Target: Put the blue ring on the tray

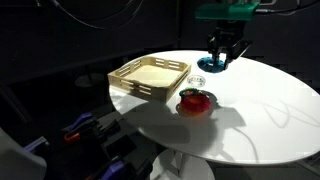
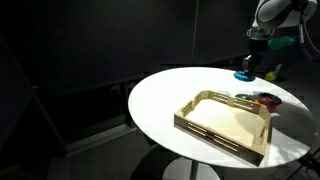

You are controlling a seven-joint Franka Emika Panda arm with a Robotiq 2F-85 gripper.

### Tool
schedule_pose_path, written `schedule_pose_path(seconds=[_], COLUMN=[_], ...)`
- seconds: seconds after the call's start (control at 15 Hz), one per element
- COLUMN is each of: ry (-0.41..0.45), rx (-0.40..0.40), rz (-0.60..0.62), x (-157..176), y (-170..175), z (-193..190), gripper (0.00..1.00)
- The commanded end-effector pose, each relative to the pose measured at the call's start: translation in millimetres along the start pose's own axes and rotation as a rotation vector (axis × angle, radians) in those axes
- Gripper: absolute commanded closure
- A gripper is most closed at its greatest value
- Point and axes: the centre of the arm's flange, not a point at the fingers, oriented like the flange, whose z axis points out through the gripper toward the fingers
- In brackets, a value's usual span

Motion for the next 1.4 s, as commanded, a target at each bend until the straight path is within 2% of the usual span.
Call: schedule_pose_path(seconds=[0.0, 0.33, 0.8, 1.33], ry=[-0.024, -0.048, -0.061, -0.039], rx=[0.030, 0.027, 0.023, -0.014], rz=[-0.030, -0.088, -0.182, -0.301], x=[-16, -30, -45, -54], y=[-15, -42, -83, -117], z=[-22, -22, 0, 29], gripper=[0.90, 0.90, 0.90, 0.90])
